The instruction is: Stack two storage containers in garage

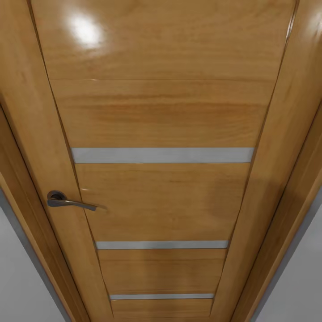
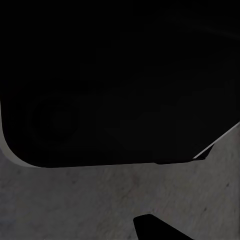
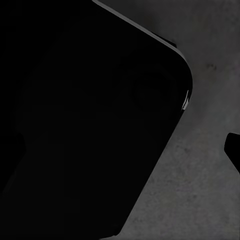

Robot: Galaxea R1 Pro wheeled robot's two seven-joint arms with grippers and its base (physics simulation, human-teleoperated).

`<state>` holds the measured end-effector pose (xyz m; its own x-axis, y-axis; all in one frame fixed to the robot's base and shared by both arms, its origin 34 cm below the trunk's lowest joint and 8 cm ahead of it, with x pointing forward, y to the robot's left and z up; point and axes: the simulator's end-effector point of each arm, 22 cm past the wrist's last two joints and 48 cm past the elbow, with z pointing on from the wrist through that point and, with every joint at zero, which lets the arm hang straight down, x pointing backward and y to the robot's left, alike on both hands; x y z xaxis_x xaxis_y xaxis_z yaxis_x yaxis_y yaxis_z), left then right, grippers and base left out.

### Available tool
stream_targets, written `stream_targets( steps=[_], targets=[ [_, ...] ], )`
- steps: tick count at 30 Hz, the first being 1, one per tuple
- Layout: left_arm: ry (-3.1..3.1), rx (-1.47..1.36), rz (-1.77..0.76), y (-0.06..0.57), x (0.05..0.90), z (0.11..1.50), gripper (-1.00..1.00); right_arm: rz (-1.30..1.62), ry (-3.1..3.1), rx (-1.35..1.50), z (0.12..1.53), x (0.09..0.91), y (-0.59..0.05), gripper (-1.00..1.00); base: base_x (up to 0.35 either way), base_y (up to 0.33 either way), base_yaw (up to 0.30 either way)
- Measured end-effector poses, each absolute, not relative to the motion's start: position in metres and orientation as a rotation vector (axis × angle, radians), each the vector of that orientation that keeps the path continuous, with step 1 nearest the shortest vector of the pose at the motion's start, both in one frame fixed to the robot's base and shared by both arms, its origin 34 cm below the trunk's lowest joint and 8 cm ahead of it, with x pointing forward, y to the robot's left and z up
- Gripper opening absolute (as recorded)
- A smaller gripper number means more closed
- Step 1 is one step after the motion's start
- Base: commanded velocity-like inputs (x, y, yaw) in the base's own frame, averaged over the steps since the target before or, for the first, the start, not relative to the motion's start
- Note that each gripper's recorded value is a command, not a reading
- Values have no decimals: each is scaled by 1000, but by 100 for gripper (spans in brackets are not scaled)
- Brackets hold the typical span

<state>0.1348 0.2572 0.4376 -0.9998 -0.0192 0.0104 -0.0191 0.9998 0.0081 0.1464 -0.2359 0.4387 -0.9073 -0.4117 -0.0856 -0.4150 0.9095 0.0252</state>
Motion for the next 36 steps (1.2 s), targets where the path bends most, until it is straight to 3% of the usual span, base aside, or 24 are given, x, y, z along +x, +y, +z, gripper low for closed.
stream_targets(
  steps=[15,36],
  targets=[
    [-3132,30,-13,257,135,438,100,65,2993,-648,439,146,-236,100,-133,0,0],
    [-3132,28,-12,257,135,438,100,64,2993,-648,439,146,-236,100,-7,0,0]
  ],
)
